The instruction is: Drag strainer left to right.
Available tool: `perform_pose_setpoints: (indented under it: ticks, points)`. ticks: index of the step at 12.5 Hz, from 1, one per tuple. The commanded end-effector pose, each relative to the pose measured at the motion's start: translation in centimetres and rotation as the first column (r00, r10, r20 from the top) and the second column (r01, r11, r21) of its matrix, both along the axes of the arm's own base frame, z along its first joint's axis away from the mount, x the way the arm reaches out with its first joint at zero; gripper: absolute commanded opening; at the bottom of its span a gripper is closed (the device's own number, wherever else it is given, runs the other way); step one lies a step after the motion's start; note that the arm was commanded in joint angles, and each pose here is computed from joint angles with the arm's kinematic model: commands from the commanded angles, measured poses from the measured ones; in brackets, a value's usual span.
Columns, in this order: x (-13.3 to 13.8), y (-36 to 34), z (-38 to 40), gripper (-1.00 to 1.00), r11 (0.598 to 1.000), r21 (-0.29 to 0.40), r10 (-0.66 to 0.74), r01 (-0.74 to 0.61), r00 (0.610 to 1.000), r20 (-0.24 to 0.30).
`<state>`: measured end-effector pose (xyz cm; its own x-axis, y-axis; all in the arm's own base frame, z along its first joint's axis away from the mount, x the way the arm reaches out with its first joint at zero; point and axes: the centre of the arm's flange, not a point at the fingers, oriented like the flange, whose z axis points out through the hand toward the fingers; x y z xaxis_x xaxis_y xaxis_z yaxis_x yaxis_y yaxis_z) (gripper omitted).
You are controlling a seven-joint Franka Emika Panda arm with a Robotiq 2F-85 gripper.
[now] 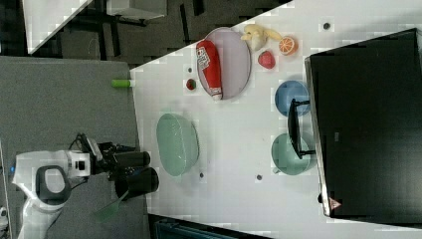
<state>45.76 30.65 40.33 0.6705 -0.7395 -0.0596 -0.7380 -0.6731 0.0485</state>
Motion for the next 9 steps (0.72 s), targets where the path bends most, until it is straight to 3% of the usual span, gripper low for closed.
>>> perform_pose_setpoints:
  ticks: [1,5,6,9]
  points:
    - [1.0,1.2,-2.4,1.0,0.933,0.012,-0.36,0.36,0.933,-0.013]
    - [1.3,3.2,-10.9,1.0,0.794,-0.047,-0.607,0.606,0.794,-0.023]
    - [1.4,3.6,-12.8,1.0,0.781,-0.045,-0.624,0.623,0.781,-0.014]
    - [1.6,4.0,-17.5,1.0,0.808,-0.018,-0.589,0.589,0.808,-0.009]
